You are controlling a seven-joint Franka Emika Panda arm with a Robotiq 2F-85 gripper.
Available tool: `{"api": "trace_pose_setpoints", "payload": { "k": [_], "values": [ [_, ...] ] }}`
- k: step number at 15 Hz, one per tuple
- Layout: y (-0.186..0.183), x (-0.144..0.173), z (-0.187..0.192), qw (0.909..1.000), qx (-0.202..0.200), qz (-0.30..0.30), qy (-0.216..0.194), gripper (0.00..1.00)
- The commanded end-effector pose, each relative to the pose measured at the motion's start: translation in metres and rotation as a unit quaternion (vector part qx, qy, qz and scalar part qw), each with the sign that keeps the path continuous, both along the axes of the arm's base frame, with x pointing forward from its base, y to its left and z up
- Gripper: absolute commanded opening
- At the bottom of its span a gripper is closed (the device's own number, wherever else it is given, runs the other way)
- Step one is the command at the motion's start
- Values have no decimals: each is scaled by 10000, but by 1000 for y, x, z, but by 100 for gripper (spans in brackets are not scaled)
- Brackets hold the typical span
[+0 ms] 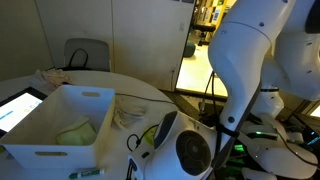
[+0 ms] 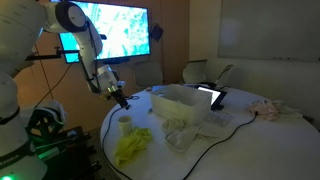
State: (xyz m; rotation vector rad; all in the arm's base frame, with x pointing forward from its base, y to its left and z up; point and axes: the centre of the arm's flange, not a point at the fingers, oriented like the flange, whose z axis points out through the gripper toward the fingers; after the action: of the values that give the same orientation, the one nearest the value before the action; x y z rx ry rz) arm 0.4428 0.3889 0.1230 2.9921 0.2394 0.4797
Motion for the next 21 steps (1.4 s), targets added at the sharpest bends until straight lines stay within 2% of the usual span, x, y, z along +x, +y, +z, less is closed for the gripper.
{"api": "trace_pose_setpoints", "payload": {
  "k": [1,7,11,21],
  "values": [
    [-5,32,-11,9995,253,25,-205,100],
    [-25,70,-29,9982,439,-163,-362,100],
    [-25,91,-42,9978,471,-134,-452,100],
    [-36,121,-62,9979,283,-75,-575,100]
  ]
}}
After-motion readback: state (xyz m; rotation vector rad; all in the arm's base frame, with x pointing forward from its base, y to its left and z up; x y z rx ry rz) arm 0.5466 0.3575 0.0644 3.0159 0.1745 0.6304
